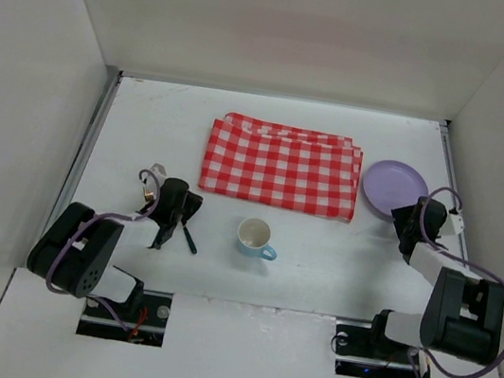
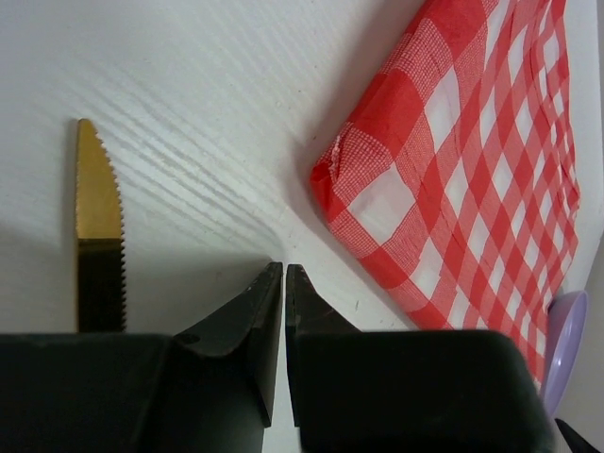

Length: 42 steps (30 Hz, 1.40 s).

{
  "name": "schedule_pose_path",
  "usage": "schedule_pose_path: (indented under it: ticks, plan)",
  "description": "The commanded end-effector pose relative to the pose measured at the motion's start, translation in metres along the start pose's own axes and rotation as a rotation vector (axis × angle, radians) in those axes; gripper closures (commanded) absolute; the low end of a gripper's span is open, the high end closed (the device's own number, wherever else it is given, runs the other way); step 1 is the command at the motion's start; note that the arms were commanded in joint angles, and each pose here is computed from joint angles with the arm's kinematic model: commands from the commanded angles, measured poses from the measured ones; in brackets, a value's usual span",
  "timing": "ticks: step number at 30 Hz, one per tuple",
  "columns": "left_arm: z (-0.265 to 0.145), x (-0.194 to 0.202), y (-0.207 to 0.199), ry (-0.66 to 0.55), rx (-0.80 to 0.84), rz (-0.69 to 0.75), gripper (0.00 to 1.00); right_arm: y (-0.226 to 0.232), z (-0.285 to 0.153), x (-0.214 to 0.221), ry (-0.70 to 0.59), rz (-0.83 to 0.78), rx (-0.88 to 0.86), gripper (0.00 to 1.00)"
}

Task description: Set the dinner table for one person

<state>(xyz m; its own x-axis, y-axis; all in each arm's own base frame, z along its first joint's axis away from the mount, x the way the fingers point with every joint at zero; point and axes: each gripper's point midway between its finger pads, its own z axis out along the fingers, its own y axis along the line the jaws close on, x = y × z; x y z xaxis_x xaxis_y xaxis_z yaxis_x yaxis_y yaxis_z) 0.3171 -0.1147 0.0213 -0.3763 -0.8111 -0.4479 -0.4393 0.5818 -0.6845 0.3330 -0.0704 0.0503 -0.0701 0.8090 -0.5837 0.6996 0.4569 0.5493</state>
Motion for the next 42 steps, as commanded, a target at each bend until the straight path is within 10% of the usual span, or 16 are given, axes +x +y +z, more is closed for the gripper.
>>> schedule_pose_path:
  ticks: [1,12,19,27,37,42]
  plan:
    - [-0.007,-0.006,0.005,-0.011,-0.004,0.009,0.96,0.03,0.011,-0.029,-0.073,0.036,-0.055,0.41]
    - [0.001,-0.012,-0.034,-0.003,0.053,0.059,0.59,0.029,0.034,-0.016,-0.028,0.03,-0.034,0.56]
    - [0.03,-0.007,-0.029,0.011,0.003,0.032,0.65,0.033,0.039,-0.015,-0.012,0.04,-0.045,0.69]
    - [0.035,0.003,-0.022,0.03,0.019,-0.015,0.96,0.031,0.026,-0.019,-0.038,0.08,-0.071,0.84]
    - [0.008,0.004,-0.001,0.032,0.009,0.011,0.97,0.076,-0.036,-0.053,-0.135,0.098,-0.267,0.89]
    - [-0.005,0.0,0.004,0.024,0.0,0.032,0.91,0.135,-0.073,-0.002,-0.005,-0.027,-0.417,0.89]
